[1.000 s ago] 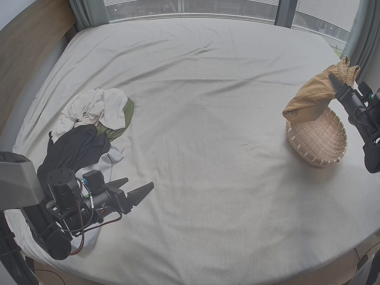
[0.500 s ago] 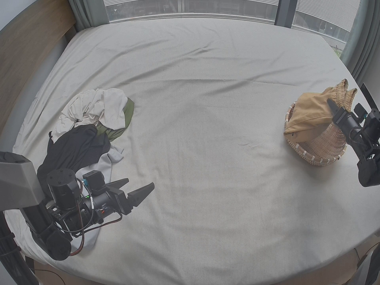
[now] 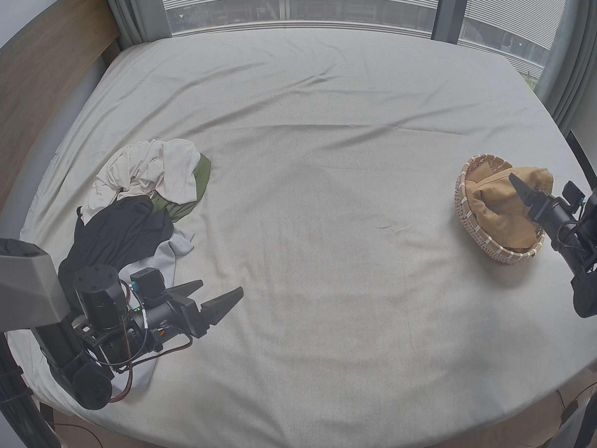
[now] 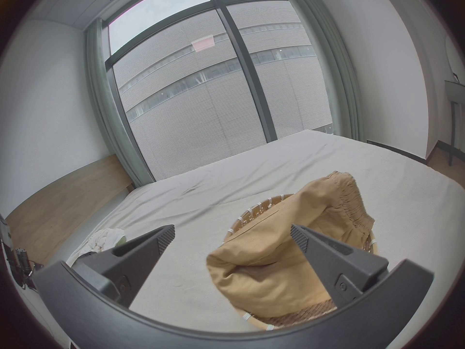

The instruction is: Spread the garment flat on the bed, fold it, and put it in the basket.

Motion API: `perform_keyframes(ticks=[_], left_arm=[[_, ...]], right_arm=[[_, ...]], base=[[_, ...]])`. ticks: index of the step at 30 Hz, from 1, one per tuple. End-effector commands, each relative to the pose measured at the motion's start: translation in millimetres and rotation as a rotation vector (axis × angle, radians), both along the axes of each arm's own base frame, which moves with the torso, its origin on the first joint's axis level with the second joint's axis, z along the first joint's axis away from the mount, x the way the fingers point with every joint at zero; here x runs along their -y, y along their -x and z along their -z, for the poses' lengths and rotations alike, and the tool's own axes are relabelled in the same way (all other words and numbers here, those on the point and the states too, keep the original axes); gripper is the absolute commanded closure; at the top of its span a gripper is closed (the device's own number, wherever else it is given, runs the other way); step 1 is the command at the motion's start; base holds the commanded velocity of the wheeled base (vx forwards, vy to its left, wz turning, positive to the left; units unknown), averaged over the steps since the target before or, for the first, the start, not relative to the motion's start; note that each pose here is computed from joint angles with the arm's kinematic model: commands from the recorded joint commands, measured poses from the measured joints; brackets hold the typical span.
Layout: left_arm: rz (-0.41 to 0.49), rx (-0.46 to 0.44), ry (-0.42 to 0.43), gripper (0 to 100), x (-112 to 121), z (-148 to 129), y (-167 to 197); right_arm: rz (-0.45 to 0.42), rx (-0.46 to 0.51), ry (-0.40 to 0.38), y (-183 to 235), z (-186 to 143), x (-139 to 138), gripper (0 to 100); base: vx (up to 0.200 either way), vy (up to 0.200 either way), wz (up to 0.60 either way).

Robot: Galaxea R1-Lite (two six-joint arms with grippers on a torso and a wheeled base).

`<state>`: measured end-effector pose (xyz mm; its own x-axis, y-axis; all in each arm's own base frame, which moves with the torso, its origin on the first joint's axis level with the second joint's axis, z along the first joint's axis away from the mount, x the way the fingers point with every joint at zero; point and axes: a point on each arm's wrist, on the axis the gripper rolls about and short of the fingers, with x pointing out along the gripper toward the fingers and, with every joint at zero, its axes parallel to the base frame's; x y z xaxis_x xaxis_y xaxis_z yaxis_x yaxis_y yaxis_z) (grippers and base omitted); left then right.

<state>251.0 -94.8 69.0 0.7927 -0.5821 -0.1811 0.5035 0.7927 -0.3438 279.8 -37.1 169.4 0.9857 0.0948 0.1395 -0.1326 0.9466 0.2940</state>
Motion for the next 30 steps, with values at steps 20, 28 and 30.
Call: perform_keyframes(ticks=[20, 28, 30], left_arm=[[0.103, 0.366, 0.207, 0, -24, -101, 118], [0.032, 0.394, 0.205, 0, -51, -105, 160], [0.023, 0.410, 0.211, 0, -57, -105, 174]], right_arm=[[-0.502, 0.104, 0.113, 163, -7, -90, 0], [-0.347, 0.146, 0.116, 214, 1, -58, 0], [-0.327, 0.132, 0.118, 226, 5, -54, 0]], base=[[0.000, 0.000, 0.00], [0.000, 0.000, 0.00], [0.000, 0.000, 0.00]])
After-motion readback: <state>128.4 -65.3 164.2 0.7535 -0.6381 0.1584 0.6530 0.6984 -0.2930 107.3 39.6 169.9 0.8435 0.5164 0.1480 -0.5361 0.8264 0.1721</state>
